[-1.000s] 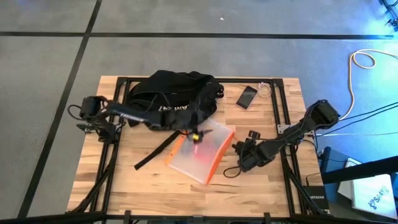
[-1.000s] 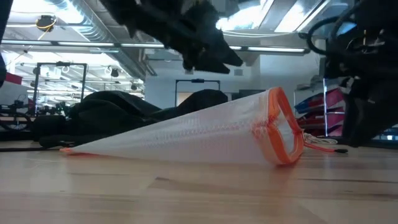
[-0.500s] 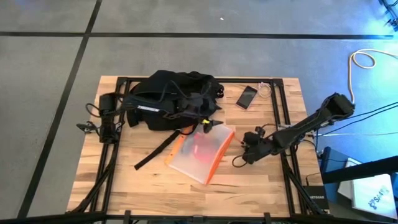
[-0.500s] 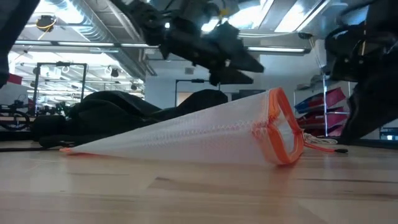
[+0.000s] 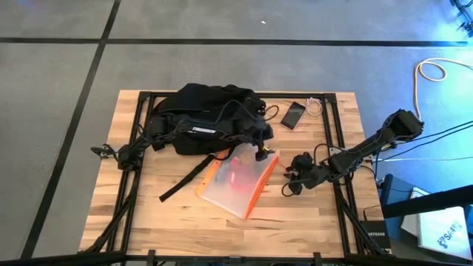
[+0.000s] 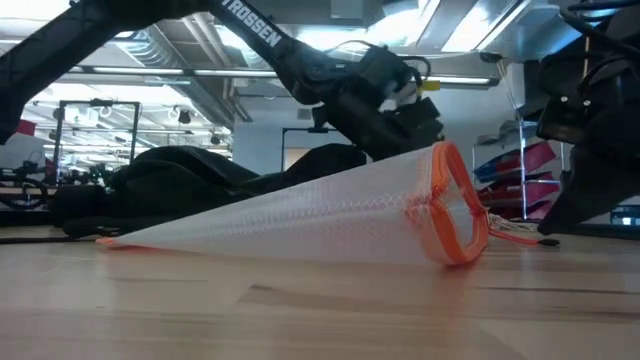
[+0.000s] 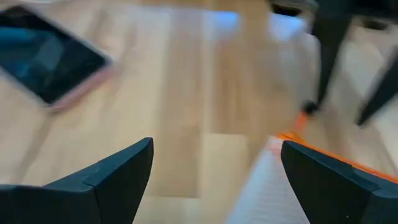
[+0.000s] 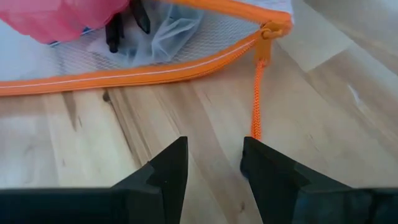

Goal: Unpack backpack
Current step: Close the zipper pouch

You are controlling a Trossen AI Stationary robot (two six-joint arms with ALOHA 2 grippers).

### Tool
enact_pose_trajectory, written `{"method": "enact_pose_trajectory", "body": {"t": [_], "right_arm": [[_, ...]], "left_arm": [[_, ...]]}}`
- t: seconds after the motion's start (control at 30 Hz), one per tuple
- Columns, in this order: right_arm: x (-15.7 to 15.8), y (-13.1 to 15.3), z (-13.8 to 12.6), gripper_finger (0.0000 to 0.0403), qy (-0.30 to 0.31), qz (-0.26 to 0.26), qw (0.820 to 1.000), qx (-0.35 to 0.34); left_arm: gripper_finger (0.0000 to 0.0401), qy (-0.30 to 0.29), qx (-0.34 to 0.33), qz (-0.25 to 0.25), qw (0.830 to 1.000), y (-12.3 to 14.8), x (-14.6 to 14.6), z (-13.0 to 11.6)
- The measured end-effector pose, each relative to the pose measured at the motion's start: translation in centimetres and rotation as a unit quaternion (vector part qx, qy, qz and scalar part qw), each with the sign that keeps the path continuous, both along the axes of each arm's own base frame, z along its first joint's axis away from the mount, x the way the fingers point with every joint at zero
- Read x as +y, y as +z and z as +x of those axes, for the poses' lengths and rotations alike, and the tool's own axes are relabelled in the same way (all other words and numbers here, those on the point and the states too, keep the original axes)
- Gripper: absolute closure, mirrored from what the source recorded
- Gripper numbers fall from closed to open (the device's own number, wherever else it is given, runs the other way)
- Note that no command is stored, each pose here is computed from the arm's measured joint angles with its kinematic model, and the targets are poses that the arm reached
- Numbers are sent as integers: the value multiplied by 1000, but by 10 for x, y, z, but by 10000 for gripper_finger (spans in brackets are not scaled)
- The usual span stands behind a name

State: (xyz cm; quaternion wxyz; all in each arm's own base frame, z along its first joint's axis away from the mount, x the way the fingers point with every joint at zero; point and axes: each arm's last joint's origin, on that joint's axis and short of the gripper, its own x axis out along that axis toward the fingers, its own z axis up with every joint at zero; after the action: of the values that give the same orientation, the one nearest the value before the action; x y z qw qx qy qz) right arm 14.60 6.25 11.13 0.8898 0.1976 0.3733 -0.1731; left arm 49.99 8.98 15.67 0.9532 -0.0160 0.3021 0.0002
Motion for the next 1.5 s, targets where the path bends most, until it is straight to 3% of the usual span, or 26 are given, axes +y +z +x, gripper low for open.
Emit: {"method": "enact_pose_trajectory", "body": {"t": [0.13, 0.3, 0.47, 0.67, 0.87, 0.97, 1.13, 1.5], "right_arm": [[1, 0, 0, 265, 6, 7, 1000, 4], [0, 1, 1, 265, -1, 5, 1000, -6], [-2, 4, 4, 265, -47, -35, 997, -47], [-1, 5, 5, 265, -59, -3, 997, -57], [-16, 7, 11, 265, -166, 10, 981, -96], [-21, 9, 18, 265, -150, 42, 983, -97], [-30, 11, 24, 265, -163, 45, 979, -109], [-44, -5, 13, 265, -182, 71, 974, -110]], "left_arm": [[64, -69, -12, 1, 998, -1, 0, 2], [64, -93, -14, 18, 995, 0, 3, 1], [64, -97, -17, 19, 995, 0, 2, 2], [64, -96, -17, 17, 995, 0, 2, 2], [64, -112, -17, 29, 993, 0, -10, 4], [64, -116, -15, 30, 993, 0, -14, 4], [64, -105, -8, 50, 993, -1, -14, 4], [64, -103, 11, 48, 994, -4, -14, 2]]}}
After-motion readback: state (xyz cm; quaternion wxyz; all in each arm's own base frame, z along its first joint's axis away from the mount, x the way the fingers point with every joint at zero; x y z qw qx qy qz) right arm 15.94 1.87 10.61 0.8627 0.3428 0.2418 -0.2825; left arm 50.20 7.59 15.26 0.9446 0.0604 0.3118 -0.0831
